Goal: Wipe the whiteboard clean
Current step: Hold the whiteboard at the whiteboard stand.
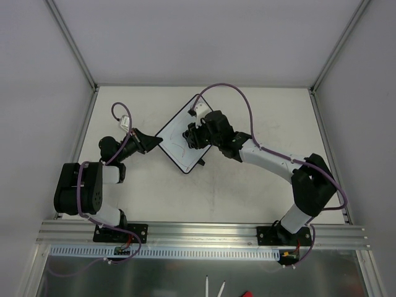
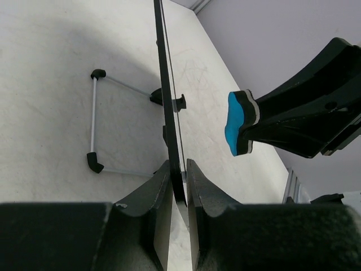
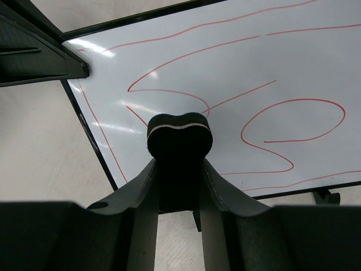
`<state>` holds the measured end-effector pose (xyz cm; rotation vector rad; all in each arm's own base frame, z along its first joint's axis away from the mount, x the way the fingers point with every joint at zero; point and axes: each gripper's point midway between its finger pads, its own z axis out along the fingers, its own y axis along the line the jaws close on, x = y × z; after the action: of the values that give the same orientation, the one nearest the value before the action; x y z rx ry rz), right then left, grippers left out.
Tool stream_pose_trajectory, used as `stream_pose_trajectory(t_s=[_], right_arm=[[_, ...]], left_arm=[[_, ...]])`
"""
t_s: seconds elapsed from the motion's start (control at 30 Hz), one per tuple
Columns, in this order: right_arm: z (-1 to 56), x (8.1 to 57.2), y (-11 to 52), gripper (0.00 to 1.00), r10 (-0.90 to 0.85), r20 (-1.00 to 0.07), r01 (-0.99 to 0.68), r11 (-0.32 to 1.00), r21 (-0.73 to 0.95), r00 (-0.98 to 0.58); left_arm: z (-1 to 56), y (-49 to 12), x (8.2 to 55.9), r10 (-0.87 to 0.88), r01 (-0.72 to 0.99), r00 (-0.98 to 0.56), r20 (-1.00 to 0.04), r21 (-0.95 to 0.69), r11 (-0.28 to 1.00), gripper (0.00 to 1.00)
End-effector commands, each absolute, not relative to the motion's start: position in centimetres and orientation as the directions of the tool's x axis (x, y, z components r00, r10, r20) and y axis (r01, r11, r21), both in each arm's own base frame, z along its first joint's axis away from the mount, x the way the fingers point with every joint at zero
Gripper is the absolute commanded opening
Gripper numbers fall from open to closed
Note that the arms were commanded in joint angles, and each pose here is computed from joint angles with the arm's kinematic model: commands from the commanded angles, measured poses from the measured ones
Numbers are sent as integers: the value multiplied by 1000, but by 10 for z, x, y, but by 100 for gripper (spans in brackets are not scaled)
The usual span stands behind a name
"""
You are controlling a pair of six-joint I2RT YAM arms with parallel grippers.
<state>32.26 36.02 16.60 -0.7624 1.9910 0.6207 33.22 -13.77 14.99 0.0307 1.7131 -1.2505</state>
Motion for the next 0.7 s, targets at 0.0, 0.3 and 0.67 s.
stream_pose_trajectory(t_s=[0.0, 0.3, 0.67], right_arm=[[185, 327, 378, 0, -227, -895, -749, 644, 157, -383], [196, 326, 409, 0, -241, -903, -798, 581, 160, -356], [194, 319, 441, 0, -277, -913, -826, 554, 104, -301]], left_arm=[[185, -141, 337, -435, 656, -364, -824, -558, 508, 14], [181, -138, 341, -428, 626, -365, -827, -558, 545, 9], [171, -137, 345, -435, 588, -409, -802, -596, 546, 0]])
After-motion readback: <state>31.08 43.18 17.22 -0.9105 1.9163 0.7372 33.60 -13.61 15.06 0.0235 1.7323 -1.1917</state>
